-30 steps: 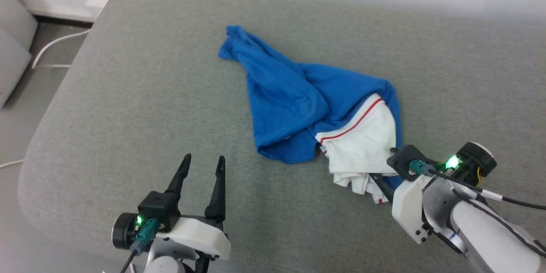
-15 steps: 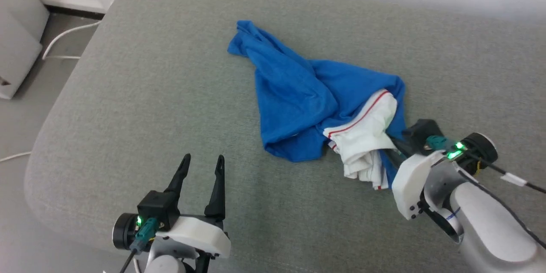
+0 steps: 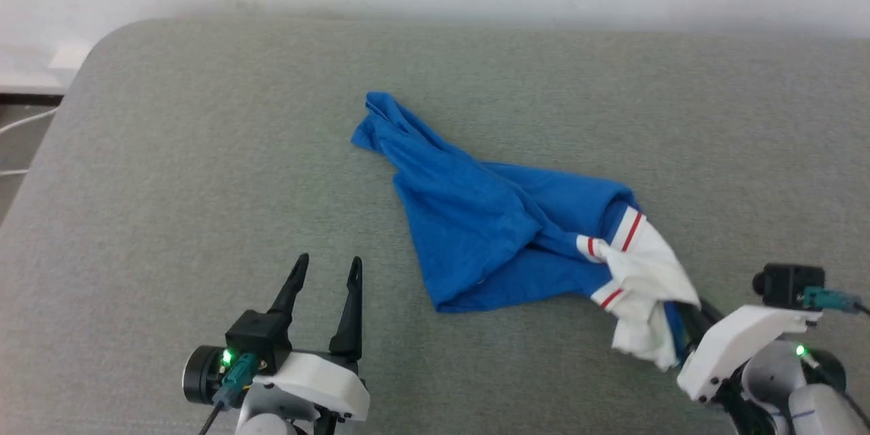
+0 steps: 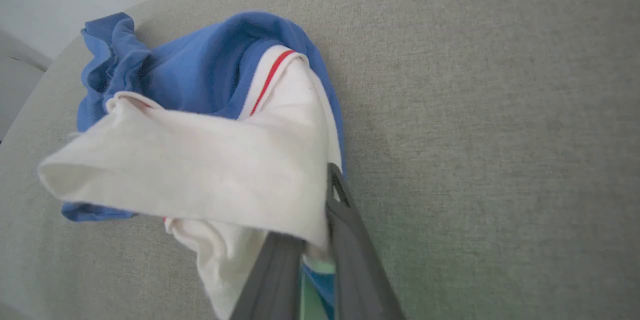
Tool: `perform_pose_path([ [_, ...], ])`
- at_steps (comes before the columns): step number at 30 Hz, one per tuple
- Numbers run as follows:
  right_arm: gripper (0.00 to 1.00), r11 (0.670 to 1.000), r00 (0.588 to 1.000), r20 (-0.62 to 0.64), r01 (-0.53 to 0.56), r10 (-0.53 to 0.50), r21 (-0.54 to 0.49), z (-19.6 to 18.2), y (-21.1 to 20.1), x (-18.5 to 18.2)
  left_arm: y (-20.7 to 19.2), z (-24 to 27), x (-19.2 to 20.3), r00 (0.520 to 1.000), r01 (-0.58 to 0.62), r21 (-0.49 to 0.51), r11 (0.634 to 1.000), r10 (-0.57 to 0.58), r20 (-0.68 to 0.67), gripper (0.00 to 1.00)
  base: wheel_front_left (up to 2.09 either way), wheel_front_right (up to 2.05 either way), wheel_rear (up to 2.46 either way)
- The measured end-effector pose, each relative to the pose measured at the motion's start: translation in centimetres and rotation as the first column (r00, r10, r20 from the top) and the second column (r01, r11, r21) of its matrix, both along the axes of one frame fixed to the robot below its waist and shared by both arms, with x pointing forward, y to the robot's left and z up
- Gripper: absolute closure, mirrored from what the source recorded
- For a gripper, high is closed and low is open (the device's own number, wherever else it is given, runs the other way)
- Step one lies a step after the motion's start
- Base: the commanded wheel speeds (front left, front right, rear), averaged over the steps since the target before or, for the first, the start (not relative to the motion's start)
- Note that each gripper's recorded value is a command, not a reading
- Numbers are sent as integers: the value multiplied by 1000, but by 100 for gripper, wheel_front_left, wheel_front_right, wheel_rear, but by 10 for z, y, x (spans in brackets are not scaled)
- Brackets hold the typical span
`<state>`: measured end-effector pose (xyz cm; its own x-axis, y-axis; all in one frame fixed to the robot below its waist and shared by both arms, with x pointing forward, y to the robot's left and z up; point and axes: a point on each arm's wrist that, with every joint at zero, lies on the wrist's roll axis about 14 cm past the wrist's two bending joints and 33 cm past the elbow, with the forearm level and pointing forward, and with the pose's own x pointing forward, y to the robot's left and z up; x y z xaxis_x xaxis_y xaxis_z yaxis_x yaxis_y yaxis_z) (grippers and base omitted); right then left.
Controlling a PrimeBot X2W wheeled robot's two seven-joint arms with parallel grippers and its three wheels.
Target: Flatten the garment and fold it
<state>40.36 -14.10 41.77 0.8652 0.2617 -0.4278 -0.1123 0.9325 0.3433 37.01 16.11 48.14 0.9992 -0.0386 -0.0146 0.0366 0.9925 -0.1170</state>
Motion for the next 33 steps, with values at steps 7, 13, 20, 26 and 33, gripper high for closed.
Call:
perform_pose_path([
  [7, 0, 998, 998, -8, 69, -69, -12, 1, -17, -15, -29, -4, 5, 995, 95, -8, 995, -95, -16, 0, 0, 0, 0],
  [13, 0, 986, 978, 206, 65, -33, -152, 49, -30, -7, -71, -23, 2, 961, 239, -64, 969, -246, -127, 0, 0, 0, 0],
  [20, 0, 970, 945, 320, 142, -73, -197, 81, -53, -15, -101, -61, -5, 878, 357, -55, 932, -356, -321, 0, 0, 0, 0],
  [26, 0, 962, 934, 331, 200, -131, -185, 84, -66, -25, -96, -77, 16, 868, 355, 19, 935, -322, -377, 0, 0, 0, 0],
  [33, 0, 953, 938, 297, 239, -178, -184, 69, -76, -32, -95, -98, 25, 836, 381, 26, 924, -333, -436, 100, 0, 0, 0],
])
